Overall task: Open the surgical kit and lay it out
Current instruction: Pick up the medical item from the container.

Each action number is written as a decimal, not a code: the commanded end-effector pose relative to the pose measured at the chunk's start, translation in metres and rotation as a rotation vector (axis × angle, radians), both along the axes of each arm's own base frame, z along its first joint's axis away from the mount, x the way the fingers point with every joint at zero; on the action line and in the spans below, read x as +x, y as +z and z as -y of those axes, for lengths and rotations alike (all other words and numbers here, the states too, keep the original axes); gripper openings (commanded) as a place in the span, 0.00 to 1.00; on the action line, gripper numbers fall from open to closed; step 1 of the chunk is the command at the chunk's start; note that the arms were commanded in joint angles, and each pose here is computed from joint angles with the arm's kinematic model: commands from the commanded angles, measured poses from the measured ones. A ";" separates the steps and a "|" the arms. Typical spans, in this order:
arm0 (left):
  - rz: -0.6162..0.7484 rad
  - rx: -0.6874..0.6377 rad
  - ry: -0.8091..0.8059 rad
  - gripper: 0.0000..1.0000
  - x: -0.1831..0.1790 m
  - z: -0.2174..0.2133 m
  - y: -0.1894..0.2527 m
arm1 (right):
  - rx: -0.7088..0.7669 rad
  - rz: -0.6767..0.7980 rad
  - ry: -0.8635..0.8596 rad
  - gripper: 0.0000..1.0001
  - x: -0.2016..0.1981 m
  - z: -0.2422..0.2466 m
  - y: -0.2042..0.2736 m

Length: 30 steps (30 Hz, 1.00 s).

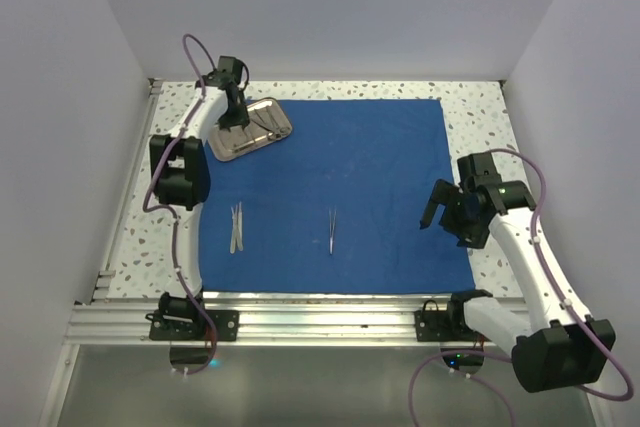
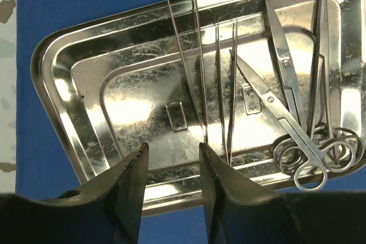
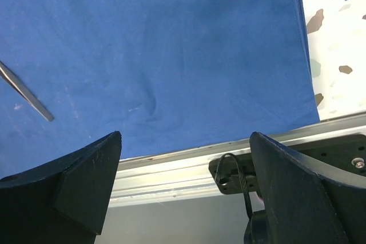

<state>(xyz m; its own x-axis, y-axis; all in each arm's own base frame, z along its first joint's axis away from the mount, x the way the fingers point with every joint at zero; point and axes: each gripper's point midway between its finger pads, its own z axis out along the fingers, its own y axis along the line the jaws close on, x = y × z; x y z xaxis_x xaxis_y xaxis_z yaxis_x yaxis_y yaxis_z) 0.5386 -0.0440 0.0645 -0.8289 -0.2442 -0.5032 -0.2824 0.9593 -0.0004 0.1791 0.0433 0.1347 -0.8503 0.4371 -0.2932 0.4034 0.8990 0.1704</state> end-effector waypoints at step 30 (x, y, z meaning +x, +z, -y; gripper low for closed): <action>0.094 -0.009 0.014 0.00 0.022 -0.005 0.030 | 0.008 0.025 0.013 0.98 0.032 -0.006 0.002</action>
